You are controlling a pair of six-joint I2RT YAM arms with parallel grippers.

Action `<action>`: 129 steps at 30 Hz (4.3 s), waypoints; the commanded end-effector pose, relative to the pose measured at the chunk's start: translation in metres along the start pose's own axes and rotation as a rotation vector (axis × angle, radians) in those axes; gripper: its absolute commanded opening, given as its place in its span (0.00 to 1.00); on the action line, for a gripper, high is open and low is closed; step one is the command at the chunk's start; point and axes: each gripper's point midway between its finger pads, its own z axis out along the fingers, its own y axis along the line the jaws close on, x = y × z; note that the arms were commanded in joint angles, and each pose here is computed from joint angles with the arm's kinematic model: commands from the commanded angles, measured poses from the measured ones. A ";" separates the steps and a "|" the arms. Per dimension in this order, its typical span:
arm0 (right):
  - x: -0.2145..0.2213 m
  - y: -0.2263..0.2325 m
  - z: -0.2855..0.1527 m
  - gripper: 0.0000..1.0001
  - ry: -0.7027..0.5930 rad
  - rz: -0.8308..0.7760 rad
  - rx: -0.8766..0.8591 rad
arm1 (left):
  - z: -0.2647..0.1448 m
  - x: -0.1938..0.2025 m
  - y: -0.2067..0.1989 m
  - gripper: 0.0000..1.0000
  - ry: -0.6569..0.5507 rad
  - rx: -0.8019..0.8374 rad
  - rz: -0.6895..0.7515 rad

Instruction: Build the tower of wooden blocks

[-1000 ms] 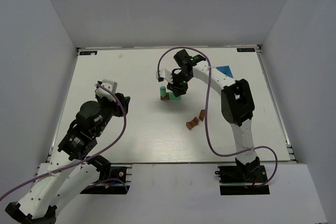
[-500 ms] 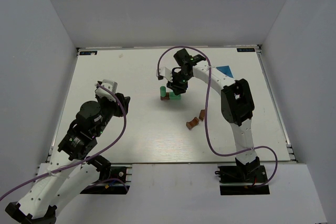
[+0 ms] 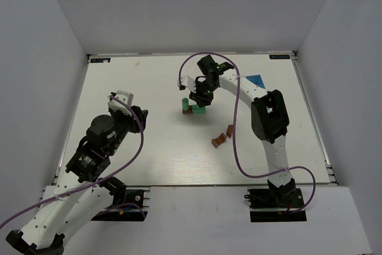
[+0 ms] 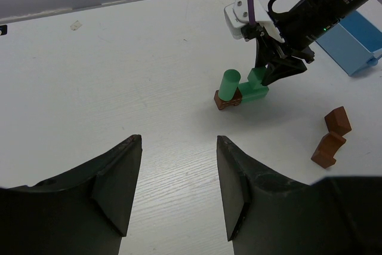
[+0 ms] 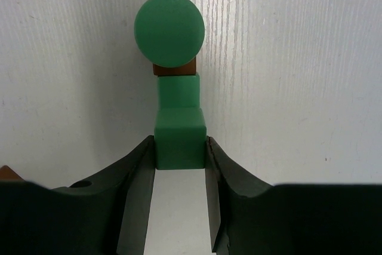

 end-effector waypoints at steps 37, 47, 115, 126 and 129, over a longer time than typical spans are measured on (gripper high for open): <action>-0.017 -0.003 0.012 0.00 -0.011 -0.036 0.024 | -0.001 -0.004 -0.001 0.63 -0.020 0.008 -0.005; -0.014 -0.002 0.015 0.00 -0.001 -0.039 0.017 | -0.001 -0.004 -0.001 0.63 -0.020 0.008 -0.005; -0.011 0.003 0.013 0.35 0.010 -0.103 -0.015 | -0.001 -0.004 -0.001 0.63 -0.020 0.008 -0.005; -0.013 0.004 0.012 0.55 0.006 -0.106 -0.014 | -0.001 -0.004 -0.001 0.63 -0.020 0.008 -0.005; -0.013 0.004 0.014 0.59 0.001 -0.105 -0.017 | -0.001 -0.004 -0.001 0.63 -0.020 0.008 -0.005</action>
